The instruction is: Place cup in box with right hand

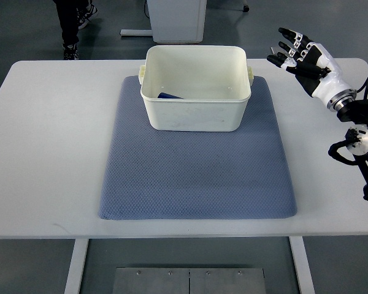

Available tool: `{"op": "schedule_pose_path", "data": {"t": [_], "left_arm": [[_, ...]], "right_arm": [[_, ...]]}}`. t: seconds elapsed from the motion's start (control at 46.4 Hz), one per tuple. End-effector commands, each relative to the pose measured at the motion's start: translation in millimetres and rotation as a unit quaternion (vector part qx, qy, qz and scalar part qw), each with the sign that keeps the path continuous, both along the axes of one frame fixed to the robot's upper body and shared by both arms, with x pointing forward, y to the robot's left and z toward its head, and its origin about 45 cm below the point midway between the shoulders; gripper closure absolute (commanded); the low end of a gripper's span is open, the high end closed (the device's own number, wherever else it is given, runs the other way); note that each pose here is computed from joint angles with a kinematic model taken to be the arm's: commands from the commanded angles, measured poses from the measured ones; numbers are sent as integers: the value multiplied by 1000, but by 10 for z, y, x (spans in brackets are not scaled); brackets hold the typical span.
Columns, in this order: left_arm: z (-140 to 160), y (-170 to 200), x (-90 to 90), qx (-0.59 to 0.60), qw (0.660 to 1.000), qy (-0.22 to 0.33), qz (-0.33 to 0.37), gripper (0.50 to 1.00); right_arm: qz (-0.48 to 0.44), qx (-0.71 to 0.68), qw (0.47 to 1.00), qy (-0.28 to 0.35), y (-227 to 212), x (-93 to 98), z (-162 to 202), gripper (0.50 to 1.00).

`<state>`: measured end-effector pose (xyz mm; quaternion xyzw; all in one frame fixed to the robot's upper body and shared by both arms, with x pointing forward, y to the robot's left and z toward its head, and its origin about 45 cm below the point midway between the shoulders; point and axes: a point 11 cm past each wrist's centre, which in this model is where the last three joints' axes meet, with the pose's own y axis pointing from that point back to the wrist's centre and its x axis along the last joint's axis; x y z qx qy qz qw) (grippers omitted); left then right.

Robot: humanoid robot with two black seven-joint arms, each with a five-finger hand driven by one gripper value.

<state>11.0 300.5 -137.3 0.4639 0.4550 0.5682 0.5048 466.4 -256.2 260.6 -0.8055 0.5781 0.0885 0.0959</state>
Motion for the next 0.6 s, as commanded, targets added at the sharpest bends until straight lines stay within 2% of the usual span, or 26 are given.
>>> {"op": "schedule_pose_path", "data": {"t": [0.0,0.194,0.582], "left_arm": [[0,0,1,0,1000,0,0,500],[0,-1,0,0,1000,0,-1,500],[0,0,1,0,1000,0,0,500]], "right_arm": [[-9,15,1000,8,12,-13,-103,500],[-14,43,998,39,134,-62,-382,500],[-13,69,996,58,273,-149,-560,500]]}}
